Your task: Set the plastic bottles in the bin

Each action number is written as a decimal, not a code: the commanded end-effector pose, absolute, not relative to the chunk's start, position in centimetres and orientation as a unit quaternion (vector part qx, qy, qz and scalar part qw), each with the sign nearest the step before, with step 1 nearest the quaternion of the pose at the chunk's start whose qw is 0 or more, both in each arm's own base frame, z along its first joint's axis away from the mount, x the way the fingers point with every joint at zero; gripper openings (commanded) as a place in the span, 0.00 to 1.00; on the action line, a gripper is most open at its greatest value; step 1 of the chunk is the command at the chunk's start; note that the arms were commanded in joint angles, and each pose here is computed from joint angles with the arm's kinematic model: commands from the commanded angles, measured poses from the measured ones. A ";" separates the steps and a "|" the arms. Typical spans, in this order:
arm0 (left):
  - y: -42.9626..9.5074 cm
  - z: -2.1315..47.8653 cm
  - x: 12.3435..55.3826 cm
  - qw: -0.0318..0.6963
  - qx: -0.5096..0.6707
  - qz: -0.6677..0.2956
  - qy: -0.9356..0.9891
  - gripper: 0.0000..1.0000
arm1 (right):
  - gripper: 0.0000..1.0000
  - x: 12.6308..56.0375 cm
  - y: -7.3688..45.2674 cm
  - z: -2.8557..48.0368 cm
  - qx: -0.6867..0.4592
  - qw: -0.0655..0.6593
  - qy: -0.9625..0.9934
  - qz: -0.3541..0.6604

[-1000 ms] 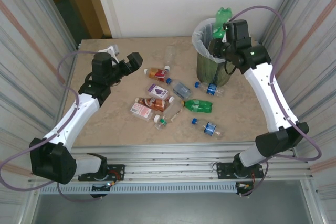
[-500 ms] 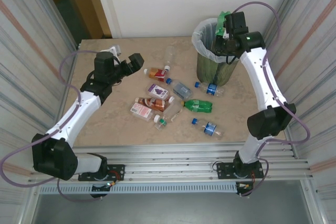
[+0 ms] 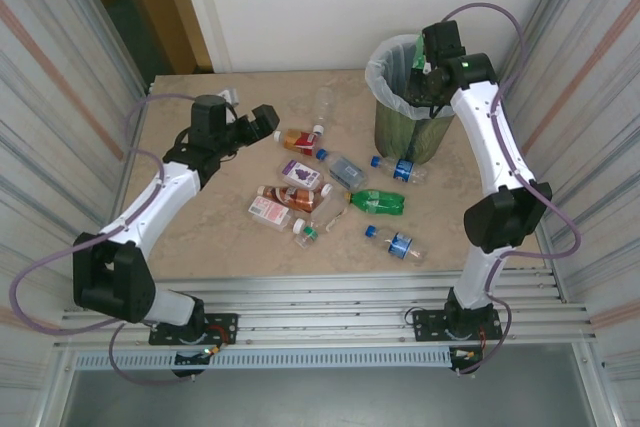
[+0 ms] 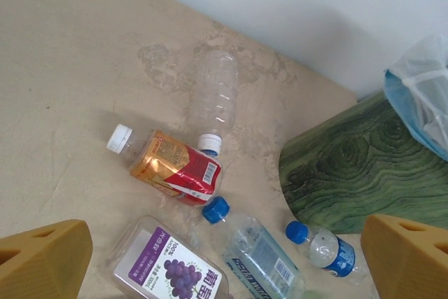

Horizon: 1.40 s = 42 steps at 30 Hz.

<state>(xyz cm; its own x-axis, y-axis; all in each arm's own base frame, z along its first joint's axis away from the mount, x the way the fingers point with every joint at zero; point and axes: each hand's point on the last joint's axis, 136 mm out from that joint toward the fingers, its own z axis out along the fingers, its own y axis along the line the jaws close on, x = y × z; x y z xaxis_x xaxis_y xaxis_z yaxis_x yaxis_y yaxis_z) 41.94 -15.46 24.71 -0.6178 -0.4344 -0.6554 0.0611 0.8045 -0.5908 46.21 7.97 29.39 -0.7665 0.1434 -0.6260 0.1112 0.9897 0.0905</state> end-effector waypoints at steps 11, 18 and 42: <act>-16.8 24.5 45.2 0.418 -0.067 -0.256 0.869 0.99 | 0.61 46.2 6.8 31.8 0.065 0.359 0.931 0.004; -19.3 23.3 49.6 0.400 -0.004 -0.217 0.890 0.99 | 0.73 44.6 6.2 34.5 0.072 0.397 0.915 0.009; -28.0 12.7 61.4 0.372 0.105 -0.161 0.908 0.99 | 0.98 35.4 5.8 34.3 0.106 0.471 0.876 0.017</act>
